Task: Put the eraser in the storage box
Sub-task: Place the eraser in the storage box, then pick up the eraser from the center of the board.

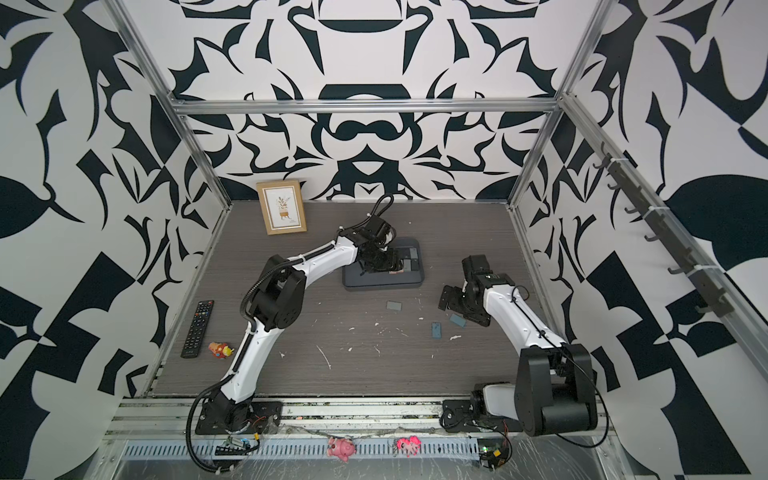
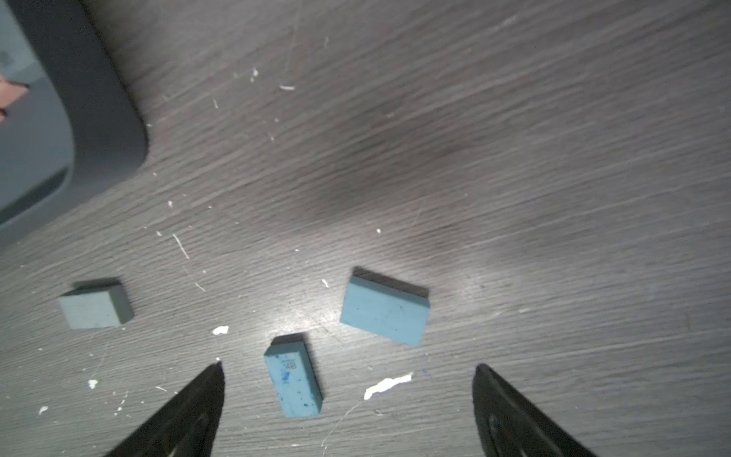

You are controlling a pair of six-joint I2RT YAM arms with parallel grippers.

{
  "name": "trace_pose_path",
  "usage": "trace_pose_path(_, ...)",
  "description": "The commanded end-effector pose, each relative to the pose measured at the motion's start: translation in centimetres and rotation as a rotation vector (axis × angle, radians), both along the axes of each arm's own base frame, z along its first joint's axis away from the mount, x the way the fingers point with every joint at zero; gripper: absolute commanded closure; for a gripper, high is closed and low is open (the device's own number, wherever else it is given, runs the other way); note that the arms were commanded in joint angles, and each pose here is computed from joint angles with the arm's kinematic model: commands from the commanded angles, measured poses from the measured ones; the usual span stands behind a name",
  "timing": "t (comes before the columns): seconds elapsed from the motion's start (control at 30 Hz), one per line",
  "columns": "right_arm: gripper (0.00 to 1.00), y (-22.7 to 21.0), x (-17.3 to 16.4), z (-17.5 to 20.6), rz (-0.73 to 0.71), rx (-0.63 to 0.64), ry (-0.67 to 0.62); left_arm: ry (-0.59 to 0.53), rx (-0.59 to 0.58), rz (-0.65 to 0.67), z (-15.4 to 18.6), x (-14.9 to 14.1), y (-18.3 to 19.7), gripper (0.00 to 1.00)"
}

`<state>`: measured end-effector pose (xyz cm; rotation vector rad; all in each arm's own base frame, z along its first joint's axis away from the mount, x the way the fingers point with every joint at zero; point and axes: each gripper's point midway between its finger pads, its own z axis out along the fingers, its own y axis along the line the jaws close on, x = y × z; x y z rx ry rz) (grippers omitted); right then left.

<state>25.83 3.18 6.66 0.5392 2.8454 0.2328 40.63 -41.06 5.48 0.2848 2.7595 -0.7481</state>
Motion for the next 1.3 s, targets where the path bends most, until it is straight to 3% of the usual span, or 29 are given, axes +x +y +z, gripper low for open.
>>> trace_pose_path(0.0,0.01,-0.5,0.7,0.2,-0.032,0.001,-0.024,-0.082,-0.068,-0.013,5.8,-0.4,-0.1,0.17)
trace_pose_path(0.1,0.01,-0.3,1.5,-0.6,-0.032,0.018,-0.010,-0.100,-0.097,-0.019,8.1,-1.2,0.4,0.00)
trace_pose_path(0.4,0.01,0.8,2.5,-3.4,-0.011,0.069,0.030,-0.137,-0.167,-0.026,12.8,-5.2,2.9,0.01)
trace_pose_path(0.67,0.01,2.0,1.5,-4.2,0.012,0.100,0.044,-0.146,-0.187,-0.023,13.6,-7.2,4.4,0.01)
trace_pose_path(1.0,0.01,7.0,-0.6,-2.6,0.025,0.173,0.020,-0.139,-0.181,-0.028,13.1,-7.6,4.6,0.01)
trace_pose_path(1.27,0.02,4.8,-0.5,-3.4,0.066,0.020,0.040,-0.126,-0.175,-0.041,12.6,-8.3,4.4,0.01)
